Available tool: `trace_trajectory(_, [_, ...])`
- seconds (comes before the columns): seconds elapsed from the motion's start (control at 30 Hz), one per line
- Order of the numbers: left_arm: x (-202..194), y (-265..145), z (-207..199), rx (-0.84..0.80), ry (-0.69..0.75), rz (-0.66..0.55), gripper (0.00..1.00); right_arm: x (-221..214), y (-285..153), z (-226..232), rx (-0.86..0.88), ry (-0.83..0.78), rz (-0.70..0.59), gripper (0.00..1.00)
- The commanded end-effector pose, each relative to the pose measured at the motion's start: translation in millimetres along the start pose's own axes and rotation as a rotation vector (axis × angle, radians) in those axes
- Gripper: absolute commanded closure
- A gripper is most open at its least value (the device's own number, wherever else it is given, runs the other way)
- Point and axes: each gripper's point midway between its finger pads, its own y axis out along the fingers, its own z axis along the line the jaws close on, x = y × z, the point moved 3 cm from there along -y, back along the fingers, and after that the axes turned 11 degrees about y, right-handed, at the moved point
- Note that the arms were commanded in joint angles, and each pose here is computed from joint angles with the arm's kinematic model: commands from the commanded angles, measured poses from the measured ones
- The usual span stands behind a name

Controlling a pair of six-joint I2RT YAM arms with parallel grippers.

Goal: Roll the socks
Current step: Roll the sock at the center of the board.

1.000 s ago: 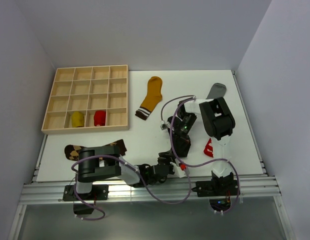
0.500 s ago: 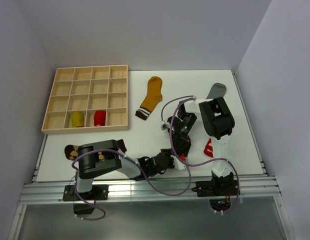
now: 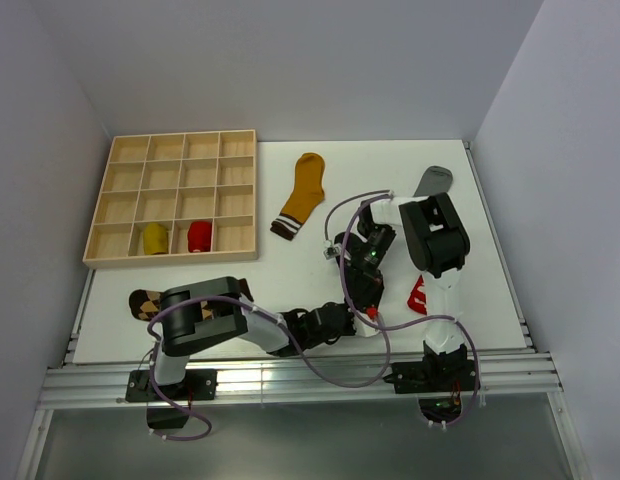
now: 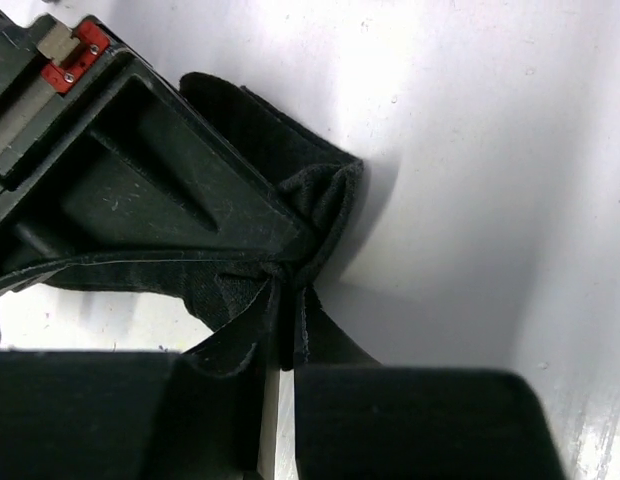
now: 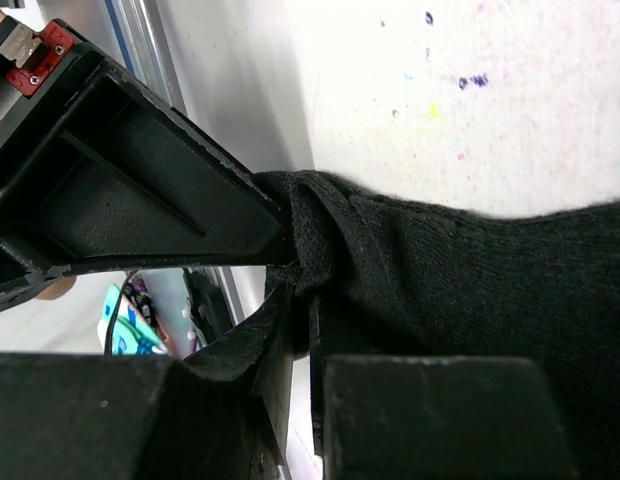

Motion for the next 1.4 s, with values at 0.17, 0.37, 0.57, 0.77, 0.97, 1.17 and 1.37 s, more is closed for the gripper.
trace_trajectory(0.17, [-5, 2, -14, -0.145, -0.107, 0.104, 1.00, 16, -32, 18, -0.040, -0.007, -0.115, 0.72])
trace_trajectory(0.37, [3, -7, -4, -0.208, -0.267, 0.120, 1.00, 41, -80, 22, -0.200, -0.022, -0.378, 0.64])
trace_trajectory(0.57, [13, -13, 8, -0.252, -0.381, 0.129, 1.00, 40, -142, 16, -0.309, 0.061, -0.668, 0.63])
trace_trajectory(0.77, [19, -12, 9, -0.379, -0.541, 0.150, 1.00, 20, -180, 24, -0.404, 0.050, -0.838, 0.62])
trace_trajectory(0.97, [37, -6, 31, -0.510, -0.725, 0.138, 1.00, 4, -187, 33, -0.469, 0.018, -0.925, 0.62])
trace_trajectory(1.17, [20, -3, 46, -0.624, -0.925, 0.259, 1.00, -8, -184, 35, -0.581, -0.031, -0.952, 0.61])
trace_trajectory(1.37, [5, 5, 52, -0.722, -1.090, 0.313, 1.00, -20, -177, 34, -0.702, -0.102, -0.959, 0.62])
